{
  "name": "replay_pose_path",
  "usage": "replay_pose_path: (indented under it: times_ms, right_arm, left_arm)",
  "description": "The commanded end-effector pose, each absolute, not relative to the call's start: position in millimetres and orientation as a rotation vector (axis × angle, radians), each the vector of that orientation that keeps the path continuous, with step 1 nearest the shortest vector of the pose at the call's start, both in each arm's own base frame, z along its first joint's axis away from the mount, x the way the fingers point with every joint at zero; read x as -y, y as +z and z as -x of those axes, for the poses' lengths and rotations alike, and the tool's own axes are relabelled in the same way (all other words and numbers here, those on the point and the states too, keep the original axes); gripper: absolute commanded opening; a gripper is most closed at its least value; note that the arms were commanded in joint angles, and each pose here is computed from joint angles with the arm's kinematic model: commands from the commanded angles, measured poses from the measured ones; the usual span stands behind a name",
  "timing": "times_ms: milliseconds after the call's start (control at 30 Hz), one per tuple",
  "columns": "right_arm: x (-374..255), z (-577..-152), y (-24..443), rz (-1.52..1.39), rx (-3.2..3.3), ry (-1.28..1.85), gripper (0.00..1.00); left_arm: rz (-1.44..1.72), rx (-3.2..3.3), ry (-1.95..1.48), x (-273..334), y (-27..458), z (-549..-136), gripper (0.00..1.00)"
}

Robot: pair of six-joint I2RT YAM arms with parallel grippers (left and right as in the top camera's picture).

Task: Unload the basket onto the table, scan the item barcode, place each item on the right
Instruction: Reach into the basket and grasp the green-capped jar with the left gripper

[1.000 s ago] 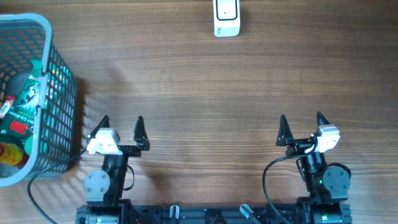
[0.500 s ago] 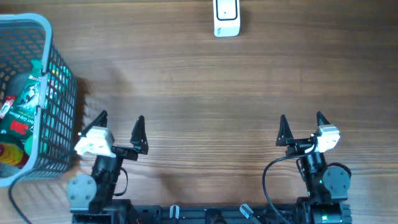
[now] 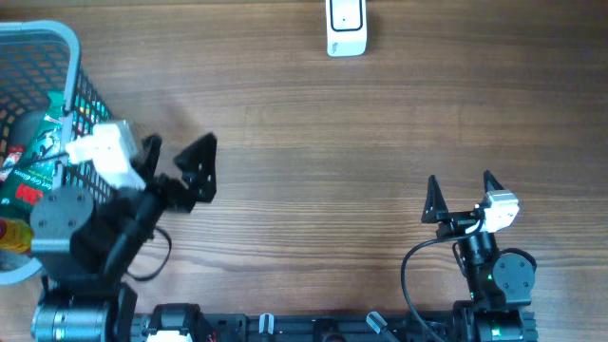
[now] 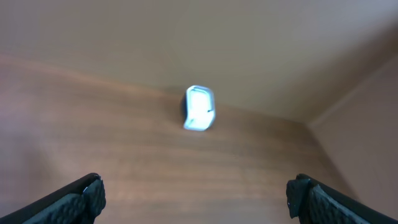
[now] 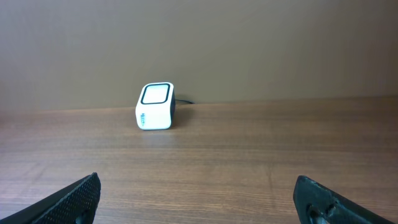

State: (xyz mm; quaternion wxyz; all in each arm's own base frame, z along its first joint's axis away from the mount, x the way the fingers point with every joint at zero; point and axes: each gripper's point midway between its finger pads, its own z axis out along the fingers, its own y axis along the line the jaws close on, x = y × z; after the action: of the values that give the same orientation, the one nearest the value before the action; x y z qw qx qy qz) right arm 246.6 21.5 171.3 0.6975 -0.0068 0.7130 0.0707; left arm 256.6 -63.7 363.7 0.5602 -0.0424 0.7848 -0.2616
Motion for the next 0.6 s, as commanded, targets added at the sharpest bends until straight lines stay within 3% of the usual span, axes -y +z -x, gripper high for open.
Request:
replay_pose_path:
  times_ms: [0, 167, 400, 567]
  right_arm:
    - [-19.7, -247.0, 171.2, -0.008, -1.59, 0.161, 1.0]
    - [-19.6, -247.0, 171.2, -0.009, -1.59, 0.161, 1.0]
    - [-19.6, -247.0, 171.2, -0.009, -1.59, 0.161, 1.0]
    - [-19.7, -247.0, 171.2, -0.008, -1.59, 0.161, 1.0]
  left_arm:
    - [0.074, -1.793, -0.796, 82.9, 389.3, -262.1, 1.0]
    - [0.235, -1.826, -0.639, 52.2, 401.1, -285.2, 1.0]
    - [0.852, -1.872, -0.265, -74.8, 416.2, -315.3, 1.0]
    - [1.471, -1.791, -0.195, -162.4, 369.0, -281.8, 1.0]
